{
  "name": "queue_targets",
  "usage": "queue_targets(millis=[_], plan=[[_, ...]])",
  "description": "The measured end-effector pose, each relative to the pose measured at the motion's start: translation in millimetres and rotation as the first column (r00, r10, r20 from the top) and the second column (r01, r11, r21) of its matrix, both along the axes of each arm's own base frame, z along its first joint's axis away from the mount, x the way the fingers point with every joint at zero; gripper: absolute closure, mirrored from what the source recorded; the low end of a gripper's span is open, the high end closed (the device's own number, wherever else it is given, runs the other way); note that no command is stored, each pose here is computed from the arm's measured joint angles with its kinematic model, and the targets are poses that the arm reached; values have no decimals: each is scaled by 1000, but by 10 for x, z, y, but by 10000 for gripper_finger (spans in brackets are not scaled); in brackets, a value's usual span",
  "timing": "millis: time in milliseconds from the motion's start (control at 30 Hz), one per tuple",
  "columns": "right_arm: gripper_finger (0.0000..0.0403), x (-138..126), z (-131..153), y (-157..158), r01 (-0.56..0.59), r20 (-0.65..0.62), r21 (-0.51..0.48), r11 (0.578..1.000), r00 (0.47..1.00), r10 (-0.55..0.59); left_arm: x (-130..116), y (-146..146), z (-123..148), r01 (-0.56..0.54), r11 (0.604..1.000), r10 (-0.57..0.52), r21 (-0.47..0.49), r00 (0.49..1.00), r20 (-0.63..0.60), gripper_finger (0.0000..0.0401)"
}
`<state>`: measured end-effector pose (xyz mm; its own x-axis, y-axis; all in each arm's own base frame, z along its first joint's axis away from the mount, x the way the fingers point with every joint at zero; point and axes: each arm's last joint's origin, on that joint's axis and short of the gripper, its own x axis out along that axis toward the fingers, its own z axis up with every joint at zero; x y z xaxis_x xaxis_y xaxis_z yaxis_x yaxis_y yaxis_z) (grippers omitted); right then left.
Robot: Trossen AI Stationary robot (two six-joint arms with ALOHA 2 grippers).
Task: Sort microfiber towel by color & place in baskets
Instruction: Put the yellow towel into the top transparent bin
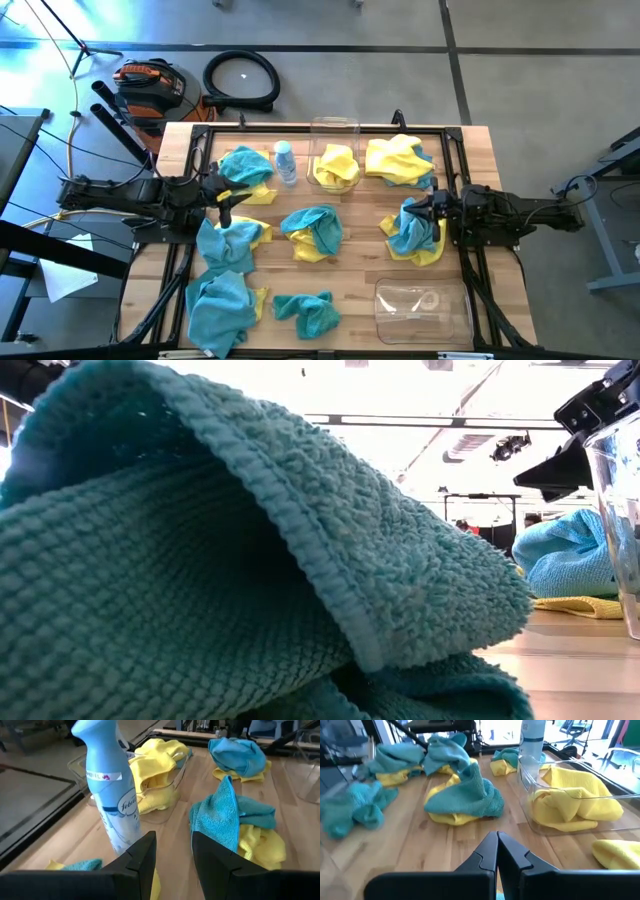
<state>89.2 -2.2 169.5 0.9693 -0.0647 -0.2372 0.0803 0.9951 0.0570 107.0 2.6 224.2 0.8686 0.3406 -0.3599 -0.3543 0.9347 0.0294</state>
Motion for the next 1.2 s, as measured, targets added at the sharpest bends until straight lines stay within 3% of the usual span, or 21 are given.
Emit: queue_targets(millis=[133, 267, 367, 633, 900, 967, 1033, 1200], plan=[[402, 12, 52, -1, 6, 56, 18, 1000, 998, -7, 51, -4, -10, -1, 1000, 1, 0, 1000, -9, 286], [402, 24, 177, -26, 92, 187, 41, 995, 977, -98, 127, -11, -38, 0, 1000, 0, 3, 999, -36, 286], [402, 46, 215, -37, 133, 218, 32, 991, 966, -136, 177, -15, -65, 5, 1000, -3, 20, 998, -66, 286], [403, 255, 143, -80, 292, 77, 60, 955, 952, -296, 222, -10, -125, -24, 1000, 26, 17, 993, -117, 286], [403, 659, 720, -118, 396, -42, -10, 918, 917, -396, 228, -10, -119, -14, 999, 18, 36, 993, -117, 286], [403, 770, 863, -150, 457, -123, -21, 889, 882, -456, 228, -10, -119, -13, 999, 17, 36, 993, -117, 286], [403, 857, 973, -212, 559, -225, -19, 829, 805, -548, 228, -10, -119, -13, 999, 17, 37, 993, -117, 286], [403, 982, 1087, -468, 808, -476, -35, 588, 504, -721, 227, -10, -120, -13, 999, 18, 37, 993, -119, 286]])
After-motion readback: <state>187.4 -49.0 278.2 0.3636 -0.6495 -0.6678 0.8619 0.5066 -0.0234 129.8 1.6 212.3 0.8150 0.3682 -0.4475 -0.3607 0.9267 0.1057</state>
